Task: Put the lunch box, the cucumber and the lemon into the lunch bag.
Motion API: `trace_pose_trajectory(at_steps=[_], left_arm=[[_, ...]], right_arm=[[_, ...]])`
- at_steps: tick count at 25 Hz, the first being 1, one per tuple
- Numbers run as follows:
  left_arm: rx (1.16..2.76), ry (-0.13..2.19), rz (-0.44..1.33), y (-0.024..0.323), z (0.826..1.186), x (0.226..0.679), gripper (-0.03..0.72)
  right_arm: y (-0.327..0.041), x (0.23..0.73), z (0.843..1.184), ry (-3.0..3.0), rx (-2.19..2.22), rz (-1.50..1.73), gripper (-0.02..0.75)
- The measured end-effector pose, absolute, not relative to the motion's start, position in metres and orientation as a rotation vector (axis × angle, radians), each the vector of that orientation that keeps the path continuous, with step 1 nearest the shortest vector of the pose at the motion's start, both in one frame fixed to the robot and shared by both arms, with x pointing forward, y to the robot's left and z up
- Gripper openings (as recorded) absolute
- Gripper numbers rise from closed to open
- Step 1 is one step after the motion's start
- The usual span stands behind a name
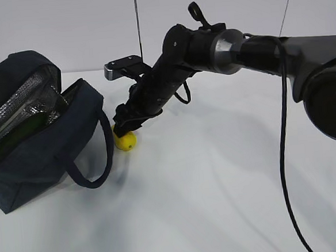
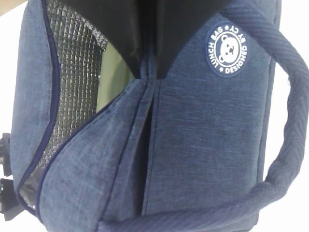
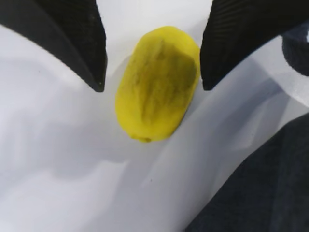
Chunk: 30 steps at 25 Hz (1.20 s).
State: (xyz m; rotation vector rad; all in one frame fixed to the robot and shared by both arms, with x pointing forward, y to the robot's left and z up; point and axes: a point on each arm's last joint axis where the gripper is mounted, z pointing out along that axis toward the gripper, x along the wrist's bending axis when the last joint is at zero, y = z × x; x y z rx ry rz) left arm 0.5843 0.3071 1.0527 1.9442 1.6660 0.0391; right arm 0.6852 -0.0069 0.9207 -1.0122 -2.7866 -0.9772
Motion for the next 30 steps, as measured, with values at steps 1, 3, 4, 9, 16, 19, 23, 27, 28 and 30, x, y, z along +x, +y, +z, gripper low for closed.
trace_pose_trajectory(at_steps=[1,3,4,9,16,19,23,27,28,30], left_arm=[[1.944,1.666,0.039,0.307,1.053,0.584,-0.006],[1.944,1.666,0.039,0.307,1.053,0.584,-0.006],[1.944,1.666,0.039,0.307,1.053,0.584,-0.006],[1.944,1.666,0.039,0.307,1.053,0.584,-0.006],[1.944,1.666,0.039,0.307,1.053,0.584,-0.006],[1.944,1.666,0.039,0.307,1.053,0.584,-0.006],[1.944,1.666,0.039,0.307,1.053,0.584,-0.006],[1.944,1.666,0.039,0.307,1.053,0.584,-0.006],[1.944,1.666,0.039,0.307,1.053,0.584,-0.006],[1.944,1.666,0.039,0.307,1.053,0.584,-0.006]], right_arm=[[-0.007,0.685,0.921,-2.782,-1.015,-0.983,0.458],[-0.006,0.685,0.921,-2.776,-1.018,-0.988,0.458],[-0.006,0.685,0.921,-2.771,-1.02,-0.992,0.458],[-0.005,0.685,0.922,-2.751,-1.03,-1.009,0.457],[-0.004,0.686,0.918,-2.741,-1.041,-1.014,0.456],[-0.002,0.685,0.914,-2.737,-1.038,-1.003,0.456],[-0.002,0.685,0.913,-2.736,-1.038,-1.002,0.456],[-0.002,0.685,0.911,-2.735,-1.039,-0.996,0.456],[-0.002,0.685,0.909,-2.734,-1.04,-0.993,0.455],[-0.002,0.685,0.907,-2.733,-1.041,-0.988,0.438]])
